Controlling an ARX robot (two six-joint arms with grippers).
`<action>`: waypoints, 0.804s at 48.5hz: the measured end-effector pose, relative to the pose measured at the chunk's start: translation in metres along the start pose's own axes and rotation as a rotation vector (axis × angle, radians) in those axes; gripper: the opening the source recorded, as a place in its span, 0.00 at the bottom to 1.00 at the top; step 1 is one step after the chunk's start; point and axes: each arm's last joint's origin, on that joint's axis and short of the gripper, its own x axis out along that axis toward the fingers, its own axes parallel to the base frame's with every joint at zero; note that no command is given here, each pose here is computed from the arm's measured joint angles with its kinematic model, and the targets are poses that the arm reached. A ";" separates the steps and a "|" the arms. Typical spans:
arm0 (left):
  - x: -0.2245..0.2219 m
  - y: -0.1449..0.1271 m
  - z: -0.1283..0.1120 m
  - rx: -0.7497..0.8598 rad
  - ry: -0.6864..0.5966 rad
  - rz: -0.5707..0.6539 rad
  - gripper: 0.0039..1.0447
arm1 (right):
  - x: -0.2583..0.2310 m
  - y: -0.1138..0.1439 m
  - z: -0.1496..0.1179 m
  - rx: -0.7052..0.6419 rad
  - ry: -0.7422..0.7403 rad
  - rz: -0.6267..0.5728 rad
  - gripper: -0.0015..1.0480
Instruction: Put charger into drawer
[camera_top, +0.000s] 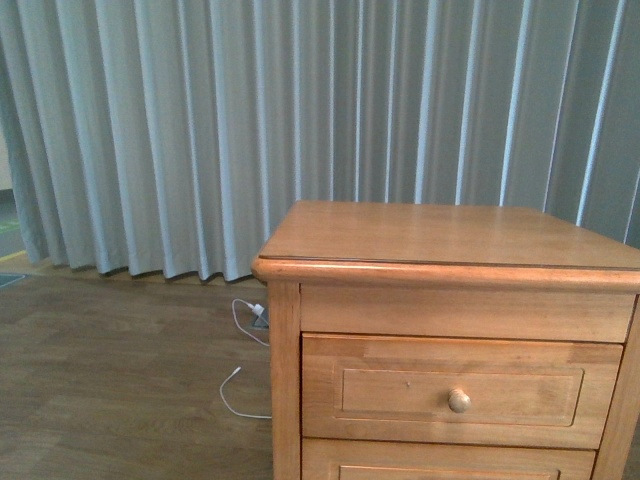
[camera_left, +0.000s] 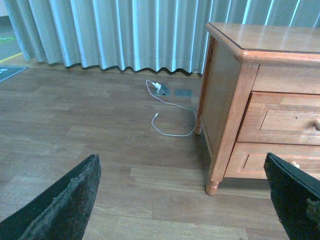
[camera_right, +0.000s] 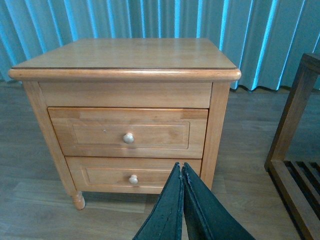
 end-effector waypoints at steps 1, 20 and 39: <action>0.000 0.000 0.000 0.000 0.000 0.000 0.95 | 0.000 0.000 -0.001 0.000 0.000 0.000 0.02; 0.000 0.000 0.000 0.000 0.000 0.000 0.95 | 0.000 0.000 -0.018 0.000 0.000 -0.001 0.02; 0.000 0.000 0.000 0.000 0.000 0.000 0.95 | 0.000 0.000 -0.018 0.000 -0.002 -0.001 0.02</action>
